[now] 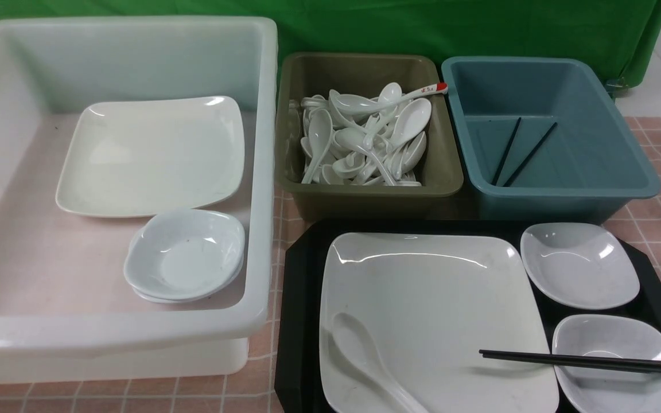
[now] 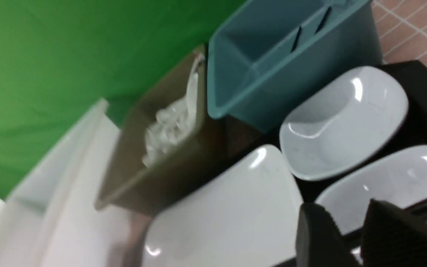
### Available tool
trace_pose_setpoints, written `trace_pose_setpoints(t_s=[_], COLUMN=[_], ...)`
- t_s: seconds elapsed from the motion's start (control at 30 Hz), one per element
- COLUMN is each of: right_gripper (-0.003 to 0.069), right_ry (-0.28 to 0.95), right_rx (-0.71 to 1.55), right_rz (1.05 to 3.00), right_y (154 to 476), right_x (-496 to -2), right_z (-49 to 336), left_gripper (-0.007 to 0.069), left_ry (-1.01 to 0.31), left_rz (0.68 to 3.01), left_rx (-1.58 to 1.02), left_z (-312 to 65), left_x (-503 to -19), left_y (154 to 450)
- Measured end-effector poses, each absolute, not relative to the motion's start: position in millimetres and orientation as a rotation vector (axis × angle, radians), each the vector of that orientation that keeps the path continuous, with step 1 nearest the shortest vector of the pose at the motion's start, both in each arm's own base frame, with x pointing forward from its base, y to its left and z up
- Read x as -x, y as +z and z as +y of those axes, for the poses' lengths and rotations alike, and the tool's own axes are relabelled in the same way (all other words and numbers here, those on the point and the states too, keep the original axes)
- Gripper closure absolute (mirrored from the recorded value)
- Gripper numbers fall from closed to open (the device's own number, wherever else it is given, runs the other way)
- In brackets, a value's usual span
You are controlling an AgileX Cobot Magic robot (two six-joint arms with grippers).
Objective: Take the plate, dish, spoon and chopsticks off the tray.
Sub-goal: Use the right arm to grab a pair of chopsticks from the plate
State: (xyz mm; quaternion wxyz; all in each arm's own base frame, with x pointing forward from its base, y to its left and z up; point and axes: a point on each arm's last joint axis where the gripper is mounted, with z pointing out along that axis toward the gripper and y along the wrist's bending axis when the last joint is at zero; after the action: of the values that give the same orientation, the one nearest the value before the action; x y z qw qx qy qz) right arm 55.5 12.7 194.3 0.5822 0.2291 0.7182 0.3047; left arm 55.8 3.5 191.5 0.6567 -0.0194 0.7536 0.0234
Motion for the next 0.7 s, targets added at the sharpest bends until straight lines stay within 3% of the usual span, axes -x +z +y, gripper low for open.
trace_pose_setpoints(t_s=[0.17,0.23,0.27,0.3,0.43,0.47,0.57,0.7], right_gripper=[0.0428,0.0529,0.0540,0.0606,0.0629,0.0629,0.0629,0.0602], right_ry=[0.839,0.847,0.848,0.795,0.653,0.563,0.425,0.207], right_rx=[-0.675,-0.577,-0.576,-0.428,-0.194,-0.084,0.092,0.236], right_rz=[1.626,1.530,1.530,1.443,1.448,1.572,1.903,2.429], right_y=[197,229,229,268,321,337,344,317], right_x=[-56,-51,-51,-43,-34,-41,-61,-106], right_z=[12,12,12,12,15,20,27,27], left_gripper=[0.0620,0.0620,0.0620,0.0620,0.0620,0.0620,0.0620,0.0620], left_ry=[0.053,0.053,0.053,0.053,0.053,0.053,0.053,0.053], left_rz=[1.707,1.707,1.707,1.707,1.707,1.707,1.707,1.707], left_rx=[0.044,0.044,0.044,0.044,0.044,0.044,0.044,0.044], left_z=[3,3,3,3,3,3,3,3], left_x=[-56,-56,-56,-56,-56,-56,-56,-56], left_y=[191,191,191,191,191,191,191,191])
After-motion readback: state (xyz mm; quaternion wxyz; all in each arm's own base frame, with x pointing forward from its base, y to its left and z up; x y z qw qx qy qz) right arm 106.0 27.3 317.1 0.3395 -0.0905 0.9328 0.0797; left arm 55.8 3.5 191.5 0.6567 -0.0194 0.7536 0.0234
